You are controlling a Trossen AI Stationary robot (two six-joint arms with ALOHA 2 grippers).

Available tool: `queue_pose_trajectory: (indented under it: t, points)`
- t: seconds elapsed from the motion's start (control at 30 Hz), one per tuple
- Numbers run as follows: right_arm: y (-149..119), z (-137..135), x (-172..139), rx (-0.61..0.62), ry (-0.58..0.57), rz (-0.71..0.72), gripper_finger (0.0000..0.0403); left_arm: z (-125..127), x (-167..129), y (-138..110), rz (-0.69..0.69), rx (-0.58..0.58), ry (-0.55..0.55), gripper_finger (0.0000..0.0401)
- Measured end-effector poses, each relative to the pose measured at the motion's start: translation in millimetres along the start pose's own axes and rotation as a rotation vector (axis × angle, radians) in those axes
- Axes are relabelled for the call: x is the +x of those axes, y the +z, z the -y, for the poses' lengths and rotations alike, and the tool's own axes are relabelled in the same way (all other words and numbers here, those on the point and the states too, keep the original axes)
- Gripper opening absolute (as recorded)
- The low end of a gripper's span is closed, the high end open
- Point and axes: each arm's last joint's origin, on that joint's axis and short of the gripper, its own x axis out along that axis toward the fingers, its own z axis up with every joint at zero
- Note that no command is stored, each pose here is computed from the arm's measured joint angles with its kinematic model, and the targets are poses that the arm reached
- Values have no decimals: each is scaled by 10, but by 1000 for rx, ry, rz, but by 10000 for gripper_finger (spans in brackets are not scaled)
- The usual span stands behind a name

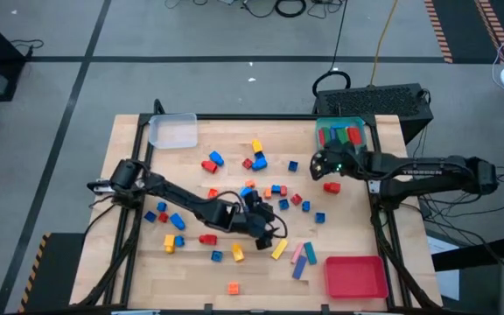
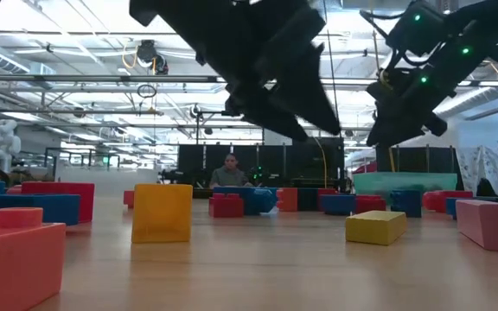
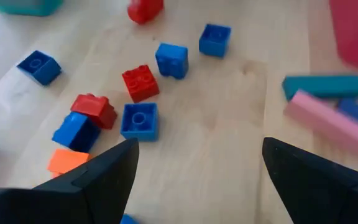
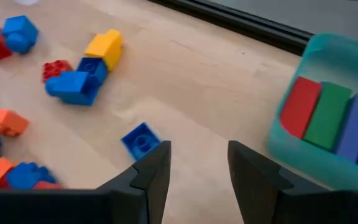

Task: Sort blocks by size
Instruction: Put the yellow block into the blue bin

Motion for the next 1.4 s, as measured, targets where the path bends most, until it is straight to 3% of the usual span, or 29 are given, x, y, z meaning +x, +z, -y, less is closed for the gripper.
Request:
queue_pose_trajectory:
  t: [0.57,0.93,1.1,1.4]
  points:
    - [-244,-314,-235,-69,104,39,144,576,188,-429,92,-278,-1,342]
    - [-370,-426,-342,-59,145,53,144,960,393,-422,113,-251,18,342]
    - [-412,-460,-360,-68,160,46,144,996,403,-469,84,-225,126,342]
    - [-433,-470,-334,-67,138,49,144,1003,538,-647,38,-227,138,337]
